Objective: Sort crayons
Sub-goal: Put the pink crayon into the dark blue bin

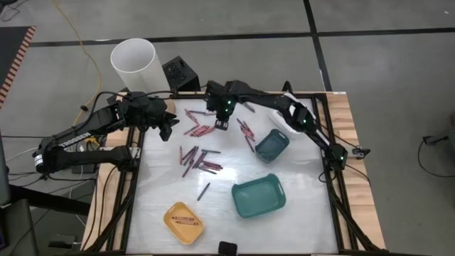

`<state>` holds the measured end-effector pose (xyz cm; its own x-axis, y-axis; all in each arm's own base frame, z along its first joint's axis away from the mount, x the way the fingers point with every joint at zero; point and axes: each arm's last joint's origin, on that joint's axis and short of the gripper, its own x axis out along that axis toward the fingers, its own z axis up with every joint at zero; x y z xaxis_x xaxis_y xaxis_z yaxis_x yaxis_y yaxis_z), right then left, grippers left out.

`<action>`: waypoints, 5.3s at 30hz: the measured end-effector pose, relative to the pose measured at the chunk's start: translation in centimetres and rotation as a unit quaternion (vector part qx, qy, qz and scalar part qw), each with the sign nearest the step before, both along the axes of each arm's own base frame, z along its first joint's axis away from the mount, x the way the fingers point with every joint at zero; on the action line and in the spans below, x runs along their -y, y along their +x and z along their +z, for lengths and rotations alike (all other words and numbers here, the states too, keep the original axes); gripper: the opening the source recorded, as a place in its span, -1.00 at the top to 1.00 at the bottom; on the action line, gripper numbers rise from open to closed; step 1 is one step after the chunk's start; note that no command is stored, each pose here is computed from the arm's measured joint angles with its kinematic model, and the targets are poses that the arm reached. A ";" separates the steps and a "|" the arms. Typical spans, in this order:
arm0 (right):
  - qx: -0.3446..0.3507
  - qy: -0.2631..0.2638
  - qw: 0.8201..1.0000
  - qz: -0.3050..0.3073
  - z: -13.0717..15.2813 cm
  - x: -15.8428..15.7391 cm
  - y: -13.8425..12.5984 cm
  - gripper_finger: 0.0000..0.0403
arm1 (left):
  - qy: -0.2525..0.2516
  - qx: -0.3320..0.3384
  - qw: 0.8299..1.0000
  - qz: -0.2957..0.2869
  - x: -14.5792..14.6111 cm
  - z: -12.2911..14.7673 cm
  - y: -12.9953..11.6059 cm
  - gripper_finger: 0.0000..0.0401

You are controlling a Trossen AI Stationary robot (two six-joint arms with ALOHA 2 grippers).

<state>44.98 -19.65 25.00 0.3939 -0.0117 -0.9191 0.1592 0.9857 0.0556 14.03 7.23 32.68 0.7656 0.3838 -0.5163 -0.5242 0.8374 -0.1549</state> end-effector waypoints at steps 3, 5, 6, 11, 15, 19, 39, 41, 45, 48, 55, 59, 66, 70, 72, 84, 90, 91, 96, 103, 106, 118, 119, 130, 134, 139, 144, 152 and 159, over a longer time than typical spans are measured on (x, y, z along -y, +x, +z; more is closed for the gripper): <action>-0.005 -0.028 0.999 0.034 1.8 0.3 -1.0 0.67 | 0.001 0.000 1.000 0.000 0.0 0.0 0.0 0.44; -0.019 -0.062 0.996 0.054 3.0 0.4 -2.1 0.67 | 0.004 -0.002 1.000 -0.003 0.0 0.0 0.0 0.44; -0.025 -0.082 0.994 0.062 3.7 0.4 -2.5 0.67 | 0.006 -0.003 1.000 -0.005 0.0 0.0 0.0 0.44; -0.080 -0.177 0.972 0.131 5.5 1.3 -4.4 0.67 | 0.015 -0.007 1.000 -0.014 0.0 0.0 0.0 0.44; -0.079 -0.202 0.963 0.157 6.4 2.6 -5.5 0.67 | 0.022 -0.011 1.000 -0.019 0.0 0.0 0.0 0.44; -0.070 -0.190 0.969 0.139 5.9 4.8 -6.3 0.67 | 0.032 -0.015 0.999 -0.026 0.0 0.0 0.0 0.44; 0.011 -0.183 0.972 0.146 2.1 7.3 -3.4 -0.04 | 0.050 -0.022 0.998 -0.036 0.0 0.0 0.1 0.44; 0.020 -0.195 0.969 0.151 2.3 7.1 -3.1 -0.13 | 0.050 -0.022 0.998 -0.036 0.0 0.0 0.1 0.44; 0.029 -0.197 0.969 0.145 2.4 6.9 -2.8 -0.15 | 0.052 -0.023 0.998 -0.036 0.0 0.0 0.0 0.44; 0.019 -0.185 0.972 0.141 1.2 6.8 -2.3 -0.12 | 0.056 -0.025 0.997 -0.039 0.0 0.0 0.0 0.44; -0.004 -0.168 0.975 0.146 -1.6 6.9 -1.3 -0.11 | 0.057 -0.027 0.997 -0.040 0.0 0.0 0.0 0.44; -0.029 -0.161 0.976 0.146 -3.2 6.6 -0.9 -0.11 | 0.058 -0.029 0.997 -0.041 0.0 0.0 0.0 0.44; -0.035 -0.165 0.978 0.125 -3.2 5.5 -0.2 -0.11 | 0.059 -0.030 0.997 -0.042 0.0 0.0 0.0 0.44; -0.036 -0.165 0.980 0.104 -3.5 5.6 -0.1 -0.11 | 0.059 -0.029 0.997 -0.042 0.0 0.0 0.0 0.44; -0.037 -0.159 0.982 0.099 -3.9 5.7 0.0 -0.11 | 0.059 -0.030 0.997 -0.042 0.0 0.0 0.0 0.44; -0.008 -0.175 0.976 0.131 -4.2 3.3 2.0 -0.09 | 0.058 -0.029 0.997 -0.042 0.0 0.0 0.0 0.44; 0.006 -0.180 0.973 0.145 -4.7 2.1 3.1 -0.05 | 0.057 -0.029 0.997 -0.042 0.0 0.0 0.0 0.44; 0.007 -0.181 0.973 0.145 -4.8 2.1 3.2 -0.05 | 0.057 -0.029 0.997 -0.042 0.0 0.0 0.0 0.44; 0.011 -0.180 0.973 0.142 -5.4 2.6 3.3 -0.02 | 0.056 -0.029 0.997 -0.043 0.0 0.0 0.0 0.44; 0.023 -0.157 0.976 0.148 -5.8 2.7 3.3 0.02 | 0.056 -0.029 0.997 -0.043 0.0 0.0 0.0 0.44; 0.028 -0.146 0.979 0.141 -5.8 2.9 3.2 0.05 | 0.054 -0.028 0.997 -0.042 0.0 0.0 0.0 0.44; 0.054 -0.129 0.982 0.125 -5.3 3.3 3.1 0.14 | 0.057 -0.026 0.997 -0.042 0.0 0.0 0.1 0.44; 0.059 -0.133 0.981 0.126 -4.6 3.1 3.1 0.14 | 0.063 -0.026 0.997 -0.045 0.0 0.1 0.1 0.44; 0.122 -0.179 0.968 0.125 9.8 -1.6 -2.1 0.14 | 0.110 0.006 0.994 -0.024 -0.9 0.7 1.4 0.44; 0.147 -0.191 0.966 0.098 15.6 -4.0 -6.2 0.14 | 0.090 0.017 0.994 -0.060 -1.9 -0.2 4.0 0.54; 0.196 -0.208 0.957 0.058 21.3 -7.0 -11.3 0.14 | 0.095 0.022 0.992 -0.086 -3.9 -1.7 8.2 0.79; 0.254 -0.201 0.946 0.018 25.4 -9.0 -16.1 0.14 | 0.083 -0.038 0.992 -0.083 -6.4 -2.8 11.6 0.91; 0.262 -0.187 0.947 -0.004 27.4 -10.7 -20.8 0.14 | 0.023 -0.138 0.977 -0.163 -10.4 -4.0 16.5 0.58; 0.226 -0.173 0.959 -0.002 27.0 -11.1 -22.0 0.14 | 0.014 -0.215 0.963 -0.164 -13.1 -5.9 20.7 0.03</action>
